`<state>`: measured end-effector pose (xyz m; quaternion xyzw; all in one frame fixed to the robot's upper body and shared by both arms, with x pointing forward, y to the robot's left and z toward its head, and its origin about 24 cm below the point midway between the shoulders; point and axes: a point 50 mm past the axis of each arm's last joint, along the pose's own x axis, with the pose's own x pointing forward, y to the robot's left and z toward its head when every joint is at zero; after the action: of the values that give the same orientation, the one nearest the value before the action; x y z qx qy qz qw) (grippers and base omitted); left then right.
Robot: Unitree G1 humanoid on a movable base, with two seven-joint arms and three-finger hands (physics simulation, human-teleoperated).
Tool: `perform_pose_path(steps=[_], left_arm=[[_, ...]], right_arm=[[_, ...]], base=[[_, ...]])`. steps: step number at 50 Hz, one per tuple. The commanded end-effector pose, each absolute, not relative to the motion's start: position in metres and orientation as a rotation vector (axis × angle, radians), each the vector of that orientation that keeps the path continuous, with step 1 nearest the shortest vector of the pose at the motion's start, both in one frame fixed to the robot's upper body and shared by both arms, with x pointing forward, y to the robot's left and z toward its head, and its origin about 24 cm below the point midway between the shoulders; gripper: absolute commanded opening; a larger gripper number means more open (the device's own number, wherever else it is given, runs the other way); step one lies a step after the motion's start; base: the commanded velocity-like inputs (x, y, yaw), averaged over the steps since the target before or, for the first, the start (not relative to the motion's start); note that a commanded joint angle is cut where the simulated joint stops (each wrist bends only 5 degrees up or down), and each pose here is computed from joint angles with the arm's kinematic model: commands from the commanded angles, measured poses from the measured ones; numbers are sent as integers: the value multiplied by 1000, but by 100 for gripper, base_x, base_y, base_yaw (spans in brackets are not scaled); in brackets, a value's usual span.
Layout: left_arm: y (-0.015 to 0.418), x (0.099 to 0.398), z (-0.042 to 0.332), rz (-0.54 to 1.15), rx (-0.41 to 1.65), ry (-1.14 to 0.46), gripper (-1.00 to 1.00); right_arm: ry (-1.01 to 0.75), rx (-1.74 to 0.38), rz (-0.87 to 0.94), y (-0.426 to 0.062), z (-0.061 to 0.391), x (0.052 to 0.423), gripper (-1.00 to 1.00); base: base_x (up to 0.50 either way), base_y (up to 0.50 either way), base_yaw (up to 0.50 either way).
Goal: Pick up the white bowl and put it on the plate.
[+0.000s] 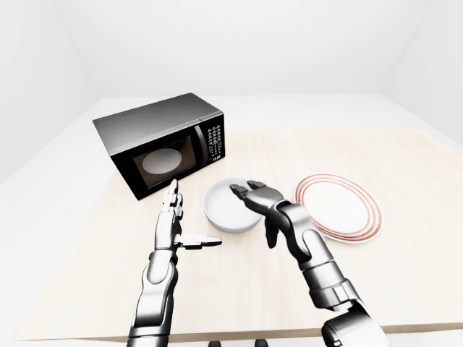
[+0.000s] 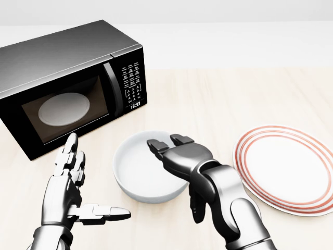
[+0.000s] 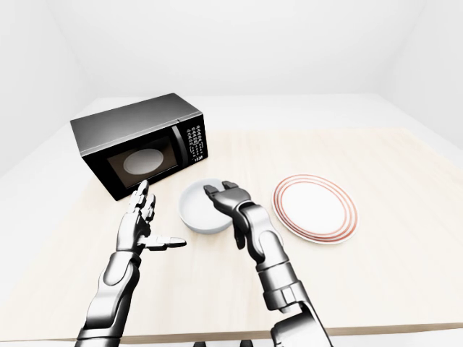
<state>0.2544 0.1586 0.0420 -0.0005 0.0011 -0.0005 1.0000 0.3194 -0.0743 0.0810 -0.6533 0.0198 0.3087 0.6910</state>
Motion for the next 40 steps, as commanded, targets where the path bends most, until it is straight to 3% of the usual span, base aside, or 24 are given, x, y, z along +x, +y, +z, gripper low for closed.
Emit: perform_pose_path(steps=[1,40], left_arm=[[159,254,42,-1,-1,2,100],[159,254,42,-1,-1,3,100]], right_arm=[[90,-1460,762,-68,71,314,100],[156,-1473,875,-49,49,315,100]], base=[[0,0,0],[0,0,0]])
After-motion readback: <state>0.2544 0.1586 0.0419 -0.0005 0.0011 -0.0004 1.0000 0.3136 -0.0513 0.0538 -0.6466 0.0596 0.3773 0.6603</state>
